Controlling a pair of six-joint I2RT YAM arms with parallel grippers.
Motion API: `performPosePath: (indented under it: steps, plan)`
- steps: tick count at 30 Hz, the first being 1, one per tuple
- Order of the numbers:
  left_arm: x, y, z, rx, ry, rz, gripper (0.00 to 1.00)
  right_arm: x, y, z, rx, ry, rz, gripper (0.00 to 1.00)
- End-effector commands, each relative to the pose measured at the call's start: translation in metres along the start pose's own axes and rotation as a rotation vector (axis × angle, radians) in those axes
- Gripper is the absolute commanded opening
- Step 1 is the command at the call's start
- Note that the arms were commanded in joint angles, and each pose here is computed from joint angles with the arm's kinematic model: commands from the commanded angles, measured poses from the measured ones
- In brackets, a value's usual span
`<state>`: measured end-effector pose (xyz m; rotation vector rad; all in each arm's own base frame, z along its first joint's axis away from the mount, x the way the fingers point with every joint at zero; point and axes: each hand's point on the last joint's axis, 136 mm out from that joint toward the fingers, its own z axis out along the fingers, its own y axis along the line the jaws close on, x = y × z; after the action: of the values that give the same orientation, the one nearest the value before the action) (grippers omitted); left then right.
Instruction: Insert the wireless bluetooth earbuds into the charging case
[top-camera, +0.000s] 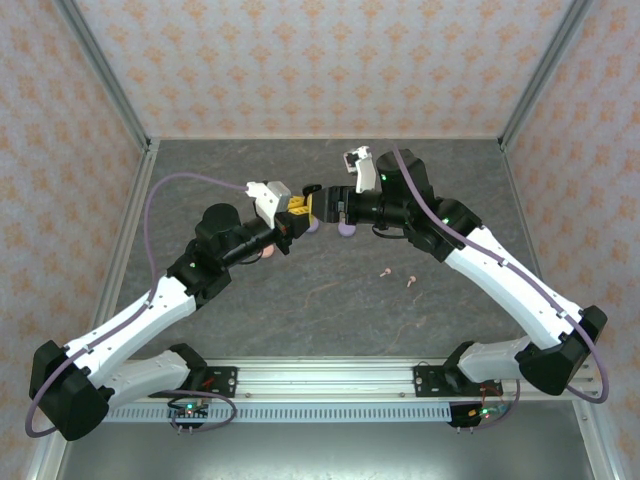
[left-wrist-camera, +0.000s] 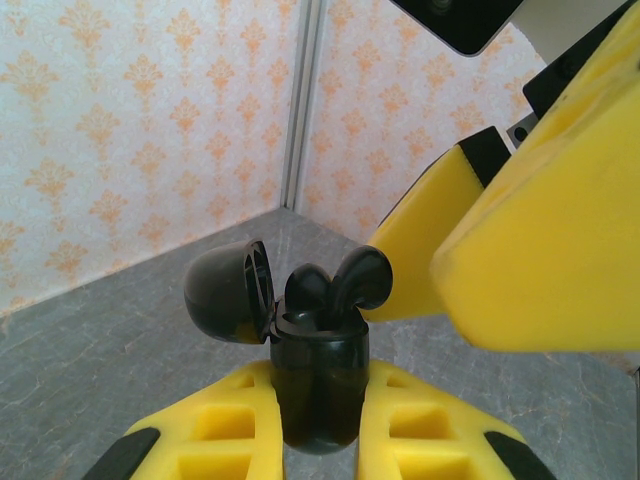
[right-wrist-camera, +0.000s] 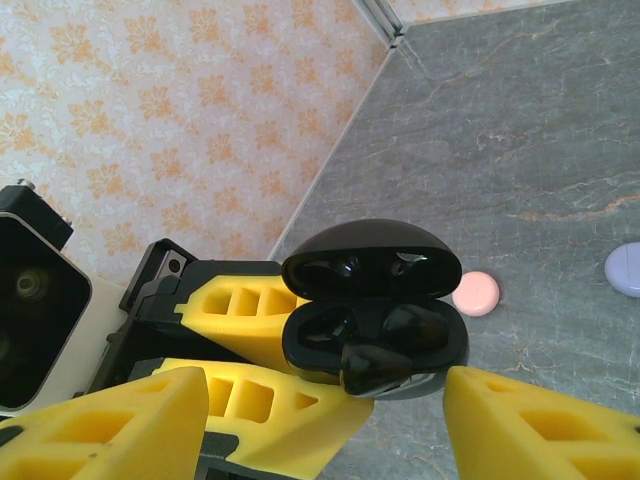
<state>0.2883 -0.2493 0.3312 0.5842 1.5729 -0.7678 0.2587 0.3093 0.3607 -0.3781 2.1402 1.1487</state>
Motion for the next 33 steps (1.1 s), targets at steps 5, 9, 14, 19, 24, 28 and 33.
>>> performPosePath:
  steps: [5,9,14,19,24,28,33]
  plan:
    - [-0.012,-0.003,-0.003,0.000,-0.040,0.003,0.00,-0.021,0.023,-0.009,-0.062,-0.075,-0.049,0.64]
    - [-0.010,-0.003,-0.003,-0.003,-0.034,0.003,0.00,-0.021,0.027,-0.008,-0.082,-0.075,-0.052,0.63]
    - [-0.009,-0.002,-0.003,-0.005,-0.034,0.000,0.00,-0.020,0.027,-0.006,-0.085,-0.069,-0.049,0.62]
    - [-0.010,0.000,-0.004,-0.019,-0.036,-0.003,0.00,-0.016,0.025,-0.007,-0.073,-0.052,-0.044,0.62]
    - [-0.008,0.004,-0.003,-0.043,-0.026,-0.008,0.00,-0.009,0.021,-0.008,-0.053,-0.034,-0.038,0.61]
    - [-0.007,0.005,-0.002,-0.044,-0.024,-0.012,0.00,-0.008,0.022,-0.008,-0.055,-0.032,-0.037,0.61]
    - [-0.007,0.004,-0.002,-0.042,-0.025,-0.011,0.00,-0.009,0.026,-0.008,-0.070,-0.037,-0.044,0.61]
